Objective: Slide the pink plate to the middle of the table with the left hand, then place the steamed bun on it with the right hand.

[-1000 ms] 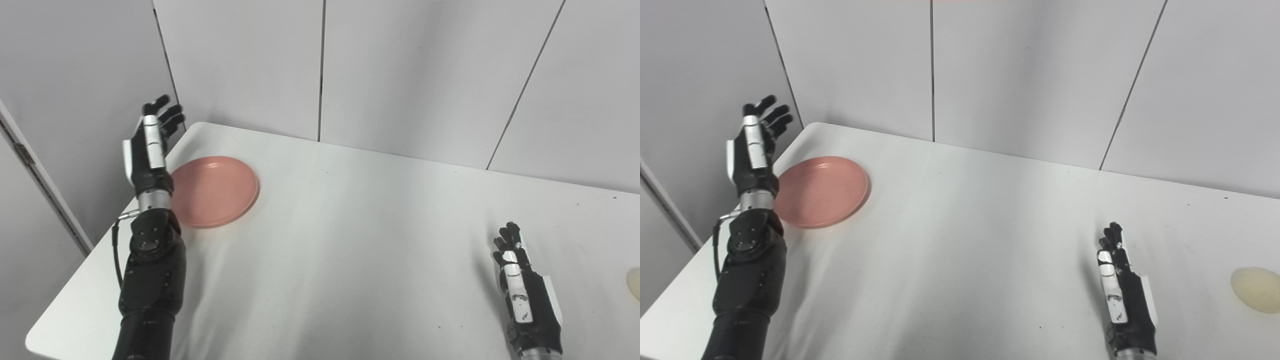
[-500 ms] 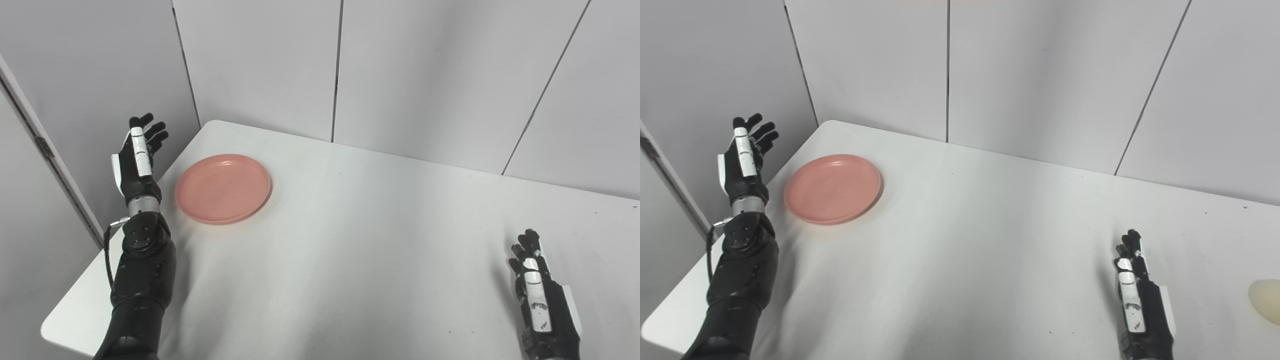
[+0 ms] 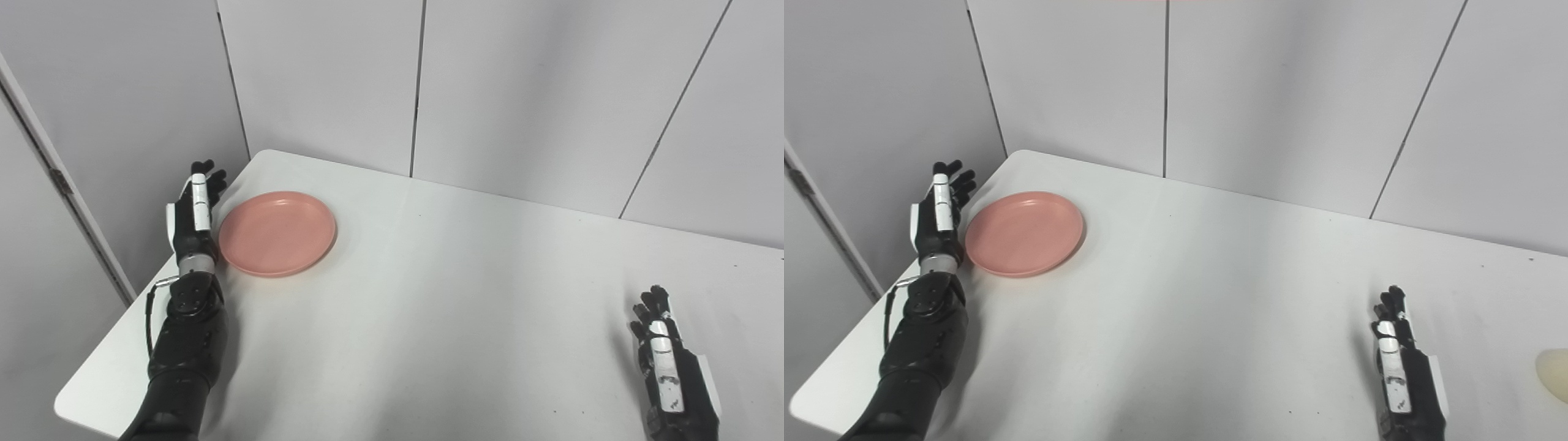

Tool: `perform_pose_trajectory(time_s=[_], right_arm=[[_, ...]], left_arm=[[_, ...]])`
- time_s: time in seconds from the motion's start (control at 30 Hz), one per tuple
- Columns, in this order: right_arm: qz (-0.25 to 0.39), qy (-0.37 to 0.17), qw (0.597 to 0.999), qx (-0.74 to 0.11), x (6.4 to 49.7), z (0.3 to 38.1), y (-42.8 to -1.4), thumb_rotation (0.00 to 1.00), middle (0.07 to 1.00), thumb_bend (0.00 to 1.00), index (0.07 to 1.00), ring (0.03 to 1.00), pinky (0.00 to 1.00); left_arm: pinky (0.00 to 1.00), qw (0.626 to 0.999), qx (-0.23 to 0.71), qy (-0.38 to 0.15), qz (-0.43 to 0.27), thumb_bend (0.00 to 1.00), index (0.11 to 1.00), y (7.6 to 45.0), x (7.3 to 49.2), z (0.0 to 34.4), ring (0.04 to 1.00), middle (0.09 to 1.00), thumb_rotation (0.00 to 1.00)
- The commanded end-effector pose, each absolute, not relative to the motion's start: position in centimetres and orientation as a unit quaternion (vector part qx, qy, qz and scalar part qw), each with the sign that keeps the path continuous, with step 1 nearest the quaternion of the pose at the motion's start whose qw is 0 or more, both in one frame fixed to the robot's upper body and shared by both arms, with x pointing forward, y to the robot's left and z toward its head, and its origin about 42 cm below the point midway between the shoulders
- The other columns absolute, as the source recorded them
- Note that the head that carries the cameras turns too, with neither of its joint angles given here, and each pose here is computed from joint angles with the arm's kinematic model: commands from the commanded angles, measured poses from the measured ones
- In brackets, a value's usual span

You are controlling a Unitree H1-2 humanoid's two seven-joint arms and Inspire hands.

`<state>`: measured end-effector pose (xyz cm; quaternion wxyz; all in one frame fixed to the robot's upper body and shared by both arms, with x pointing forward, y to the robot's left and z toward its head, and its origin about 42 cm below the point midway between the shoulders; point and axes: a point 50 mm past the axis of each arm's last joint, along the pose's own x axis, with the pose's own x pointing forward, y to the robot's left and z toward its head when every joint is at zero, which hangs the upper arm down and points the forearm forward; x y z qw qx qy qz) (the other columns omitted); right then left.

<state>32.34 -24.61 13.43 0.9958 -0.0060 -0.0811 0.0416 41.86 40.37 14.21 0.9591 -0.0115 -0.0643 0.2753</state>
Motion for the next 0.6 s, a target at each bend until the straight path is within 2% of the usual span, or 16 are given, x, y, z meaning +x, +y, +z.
perform_pose_trajectory(time_s=[0.0, 0.23, 0.43, 0.57], right_arm=[[0.035, -0.081, 0.996, -0.009, 31.9, 12.5, -25.4, 0.89, 0.988, 0.47, 0.999, 0.988, 1.0], [0.034, -0.08, 0.996, -0.007, 32.0, 12.2, -25.5, 0.89, 0.989, 0.47, 1.0, 0.992, 1.0], [0.034, -0.079, 0.996, -0.004, 32.0, 12.2, -25.6, 0.87, 0.985, 0.49, 1.0, 0.989, 1.0], [0.033, -0.078, 0.996, -0.001, 31.9, 12.3, -25.5, 0.86, 0.981, 0.48, 0.998, 0.987, 1.0]], left_arm=[[0.94, 0.955, 0.012, -0.117, 0.274, 0.77, 0.803, 41.0, 43.0, 17.5, 0.841, 0.804, 1.0], [1.0, 0.966, 0.004, -0.093, 0.24, 0.77, 0.841, 40.2, 43.0, 17.4, 0.896, 0.85, 1.0], [1.0, 0.973, 0.003, -0.077, 0.216, 0.74, 0.904, 39.4, 43.0, 16.9, 0.943, 0.904, 1.0], [1.0, 0.975, 0.004, -0.067, 0.211, 0.76, 0.93, 39.2, 43.2, 16.7, 0.962, 0.925, 1.0]])
